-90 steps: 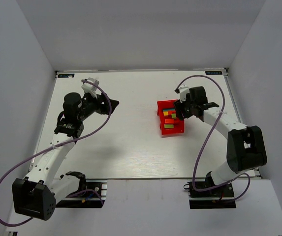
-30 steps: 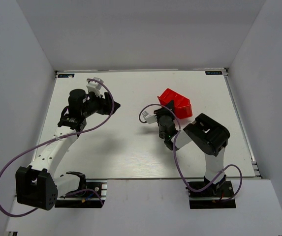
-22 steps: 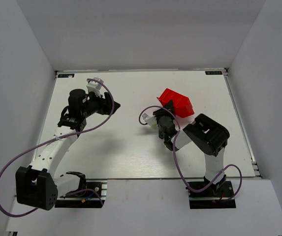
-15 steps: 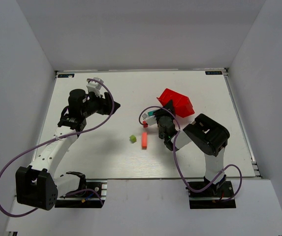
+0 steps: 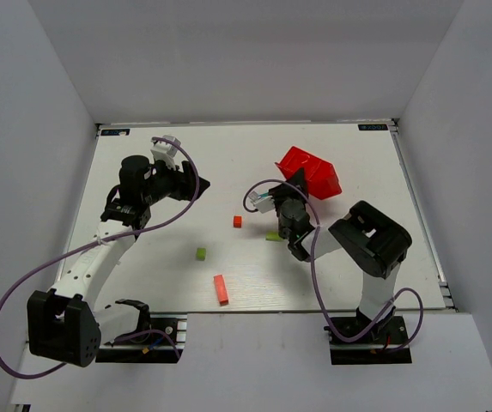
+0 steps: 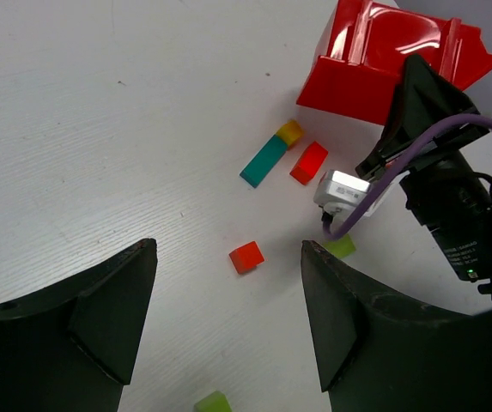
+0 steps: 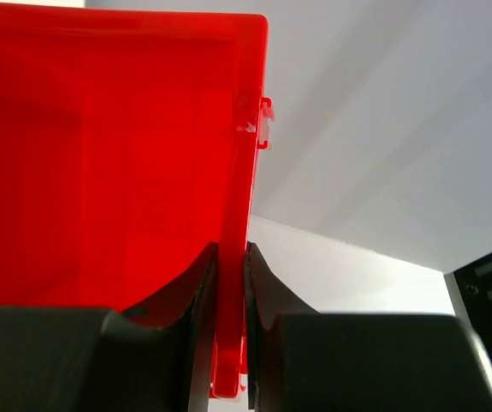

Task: Build the wood block tower

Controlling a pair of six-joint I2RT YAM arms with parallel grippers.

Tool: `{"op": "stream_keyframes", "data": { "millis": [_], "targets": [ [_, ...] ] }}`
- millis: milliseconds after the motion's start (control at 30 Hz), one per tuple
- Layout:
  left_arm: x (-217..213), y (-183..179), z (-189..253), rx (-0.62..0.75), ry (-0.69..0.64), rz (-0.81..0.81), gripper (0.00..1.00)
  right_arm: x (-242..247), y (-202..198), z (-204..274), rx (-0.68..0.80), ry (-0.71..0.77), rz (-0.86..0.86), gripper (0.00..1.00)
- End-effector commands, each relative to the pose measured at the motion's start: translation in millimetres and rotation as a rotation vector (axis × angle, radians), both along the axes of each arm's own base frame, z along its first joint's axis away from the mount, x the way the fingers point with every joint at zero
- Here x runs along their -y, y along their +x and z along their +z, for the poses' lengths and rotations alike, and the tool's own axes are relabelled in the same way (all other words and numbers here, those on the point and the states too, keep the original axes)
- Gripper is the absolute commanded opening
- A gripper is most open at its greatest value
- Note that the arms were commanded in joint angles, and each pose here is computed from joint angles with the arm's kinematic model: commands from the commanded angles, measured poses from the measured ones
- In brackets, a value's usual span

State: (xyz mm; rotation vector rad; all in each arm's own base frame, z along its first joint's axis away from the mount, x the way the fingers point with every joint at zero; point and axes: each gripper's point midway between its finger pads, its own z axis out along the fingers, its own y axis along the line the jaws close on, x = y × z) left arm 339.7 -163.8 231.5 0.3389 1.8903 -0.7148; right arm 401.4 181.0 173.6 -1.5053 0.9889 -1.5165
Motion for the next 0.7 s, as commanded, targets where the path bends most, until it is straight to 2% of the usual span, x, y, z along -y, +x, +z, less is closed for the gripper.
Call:
{"op": "stream_keyframes", "data": {
  "millis": [0,167,300,333,367,433,467,500,567,600,633,667],
  "targets": [
    [1.7,2.2,15.7,0.031,-0.007,-0.014,0.78,41.1,-32.5,127.4,0.509,0.471,-0.027,0.0],
    [0.4,3.2,15.5,0.032,-0.004,-0.005,0.78,66.1,-35.6,152.4,0.582,0.553,-0.06,0.0],
    [0.4,3.2,15.5,0.032,-0.004,-0.005,0.78,83.9,-29.4,152.1,0.569,0.612,-0.102,0.0],
    [0.4,3.2,15.5,0.032,-0.004,-0.005,0.78,87.8,-27.9,152.0,0.567,0.663,-0.103,0.0],
    [0.4,3.2,15.5,0.032,-0.004,-0.005,0.78,85.9,-19.1,139.5,0.493,0.671,-0.116,0.0],
    [0.4,3.2,15.5,0.032,-0.004,-0.005,0.78,98.0,-13.7,134.7,0.47,0.771,-0.143,0.0],
    [0.4,3.2,15.5,0.032,-0.004,-0.005,0.78,97.6,-6.7,119.6,0.363,0.772,-0.171,0.0],
    [0.4,3.2,15.5,0.032,-0.004,-0.005,0.78,104.9,1.4,118.8,0.362,0.896,-0.183,0.0],
    [0.4,3.2,15.5,0.032,-0.004,-0.005,0.78,102.3,18.0,71.6,0.07,0.812,-0.256,0.0],
    [1.6,2.2,15.7,0.031,-0.007,-0.014,0.78,104.7,25.8,88.8,0.111,1.139,-0.25,0.0],
    [1.7,2.2,15.7,0.031,-0.007,-0.014,0.78,105.4,25.3,77.6,-0.02,1.132,-0.314,0.0],
    [1.9,3.3,12.5,0.022,-0.005,-0.014,0.78,107.5,25.6,61.0,-0.118,1.208,-0.339,0.0]
  ]
}}
